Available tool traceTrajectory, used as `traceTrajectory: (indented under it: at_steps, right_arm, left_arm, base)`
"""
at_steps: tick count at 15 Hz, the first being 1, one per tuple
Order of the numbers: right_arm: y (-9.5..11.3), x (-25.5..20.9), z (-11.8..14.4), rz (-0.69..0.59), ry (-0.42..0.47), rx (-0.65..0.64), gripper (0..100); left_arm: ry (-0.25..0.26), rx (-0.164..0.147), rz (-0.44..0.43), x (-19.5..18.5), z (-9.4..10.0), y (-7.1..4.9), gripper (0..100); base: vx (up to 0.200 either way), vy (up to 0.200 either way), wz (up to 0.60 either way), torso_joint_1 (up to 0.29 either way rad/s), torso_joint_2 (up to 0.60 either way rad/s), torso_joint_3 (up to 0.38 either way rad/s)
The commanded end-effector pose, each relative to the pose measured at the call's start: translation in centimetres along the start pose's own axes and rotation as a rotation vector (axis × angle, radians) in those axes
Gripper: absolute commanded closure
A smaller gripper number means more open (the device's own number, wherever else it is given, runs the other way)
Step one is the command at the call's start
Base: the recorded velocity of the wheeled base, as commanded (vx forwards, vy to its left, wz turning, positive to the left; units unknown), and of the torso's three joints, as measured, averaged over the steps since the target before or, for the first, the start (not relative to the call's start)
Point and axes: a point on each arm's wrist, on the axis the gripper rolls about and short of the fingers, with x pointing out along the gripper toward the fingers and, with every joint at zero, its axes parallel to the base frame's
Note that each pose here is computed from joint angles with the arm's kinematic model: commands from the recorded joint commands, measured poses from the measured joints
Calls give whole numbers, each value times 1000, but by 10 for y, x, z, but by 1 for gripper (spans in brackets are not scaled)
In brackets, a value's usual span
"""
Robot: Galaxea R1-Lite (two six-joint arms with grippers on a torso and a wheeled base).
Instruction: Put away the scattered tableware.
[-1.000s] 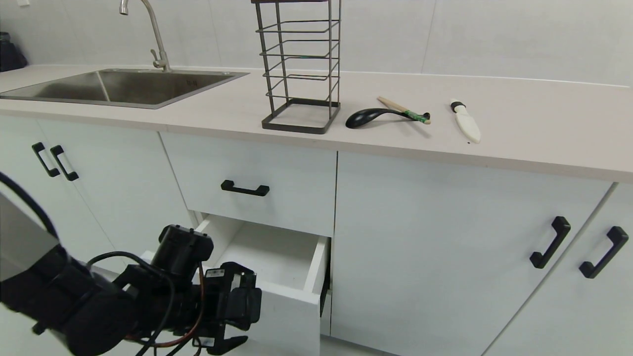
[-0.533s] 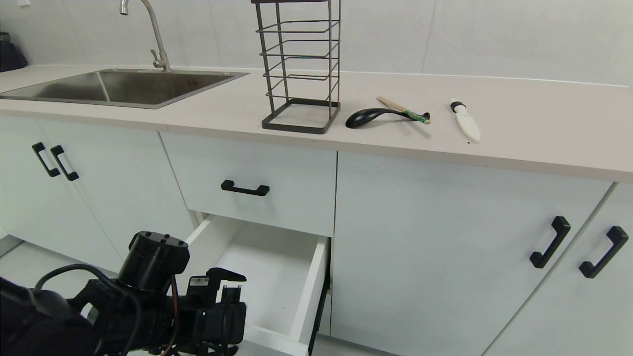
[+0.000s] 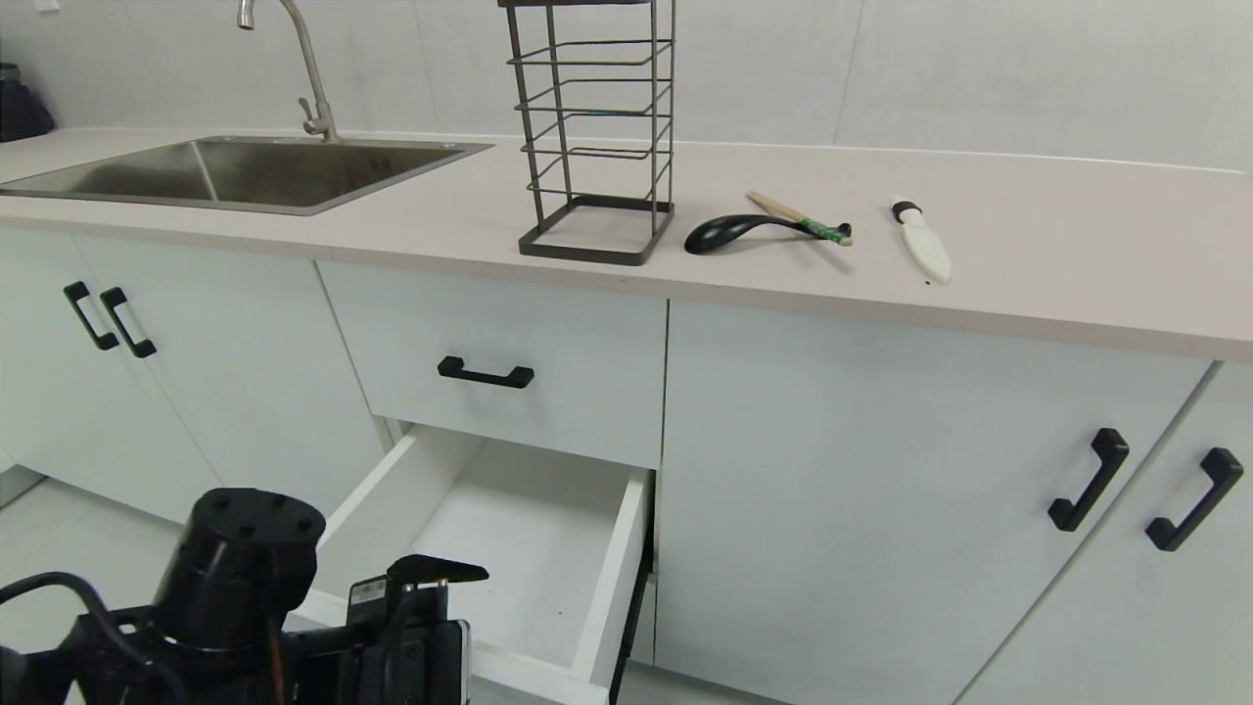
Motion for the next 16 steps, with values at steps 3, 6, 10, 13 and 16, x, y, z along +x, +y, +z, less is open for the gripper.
traceTrajectory:
  at_steps: [3, 6, 10, 13, 16]
  right_arm:
    - [0, 0, 0, 1, 1, 0, 100]
    - [0, 0, 0, 1, 1, 0, 100]
    - [0, 0, 0, 1, 1, 0, 100]
    - [0, 0, 0, 1, 1, 0, 100]
    - [0, 0, 0, 1, 1, 0, 100]
  left_arm:
    - [-277, -527, 220, -53, 33, 24, 0]
    - [-337, -645, 306, -64, 25, 35, 0]
    - [-328, -634, 294, -64, 21, 27, 0]
    - [-325, -602, 325, -71, 17, 22, 0]
    - [-295, -638, 373, -83, -1, 6, 0]
  base:
    - [0, 0, 0, 0, 0, 0]
    - [0, 0, 0, 0, 0, 0]
    - [0, 0, 0, 0, 0, 0]
    - [0, 0, 0, 0, 0, 0]
    - [0, 0, 0, 0, 0, 0]
